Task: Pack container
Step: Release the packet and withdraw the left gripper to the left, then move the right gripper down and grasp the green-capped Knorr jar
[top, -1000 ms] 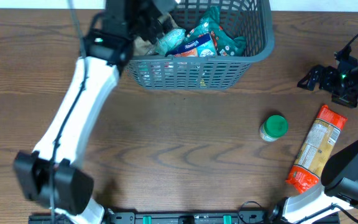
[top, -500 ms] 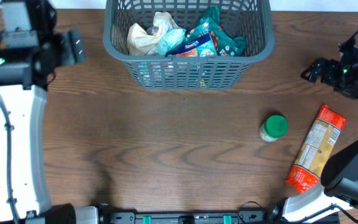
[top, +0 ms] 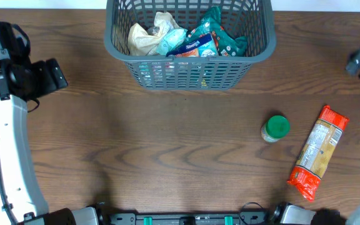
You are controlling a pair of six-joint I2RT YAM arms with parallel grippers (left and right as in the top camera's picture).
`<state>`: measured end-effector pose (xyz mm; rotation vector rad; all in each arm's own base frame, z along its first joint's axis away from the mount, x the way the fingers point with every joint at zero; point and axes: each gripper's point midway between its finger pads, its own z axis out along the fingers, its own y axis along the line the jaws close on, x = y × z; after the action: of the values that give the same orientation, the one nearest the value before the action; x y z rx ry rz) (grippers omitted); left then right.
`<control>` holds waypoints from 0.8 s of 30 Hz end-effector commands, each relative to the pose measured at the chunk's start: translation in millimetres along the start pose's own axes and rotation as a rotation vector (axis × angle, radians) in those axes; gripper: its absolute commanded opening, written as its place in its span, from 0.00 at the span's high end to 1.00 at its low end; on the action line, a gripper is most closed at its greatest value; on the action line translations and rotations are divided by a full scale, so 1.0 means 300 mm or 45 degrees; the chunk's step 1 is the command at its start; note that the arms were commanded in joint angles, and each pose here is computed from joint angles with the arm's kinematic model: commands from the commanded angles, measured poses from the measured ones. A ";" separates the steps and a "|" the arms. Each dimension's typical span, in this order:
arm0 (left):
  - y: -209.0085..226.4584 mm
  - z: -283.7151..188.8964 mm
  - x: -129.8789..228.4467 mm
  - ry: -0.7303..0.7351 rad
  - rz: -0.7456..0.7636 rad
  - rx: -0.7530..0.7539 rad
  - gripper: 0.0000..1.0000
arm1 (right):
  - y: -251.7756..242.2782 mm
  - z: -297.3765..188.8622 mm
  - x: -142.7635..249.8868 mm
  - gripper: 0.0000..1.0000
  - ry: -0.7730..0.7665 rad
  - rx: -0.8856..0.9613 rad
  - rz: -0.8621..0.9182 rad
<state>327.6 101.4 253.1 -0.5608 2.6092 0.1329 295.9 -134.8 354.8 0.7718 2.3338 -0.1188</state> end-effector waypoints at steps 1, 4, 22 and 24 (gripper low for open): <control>-0.012 0.025 0.024 0.039 0.019 0.035 0.01 | -0.043 -0.028 0.080 0.01 0.086 0.089 0.117; -0.013 0.033 0.023 0.035 0.019 0.036 0.01 | -0.055 -0.046 0.143 0.01 0.172 0.109 0.111; -0.013 0.033 0.025 0.038 0.009 0.036 0.01 | 0.044 0.344 0.523 0.01 0.570 0.158 0.095; -0.013 0.033 0.025 0.038 0.009 0.035 0.01 | 0.069 0.372 0.541 0.01 0.570 0.153 0.075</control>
<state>328.2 95.6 242.0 -0.5501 2.6325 0.0870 269.6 -77.5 179.5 1.0055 2.7334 -0.0588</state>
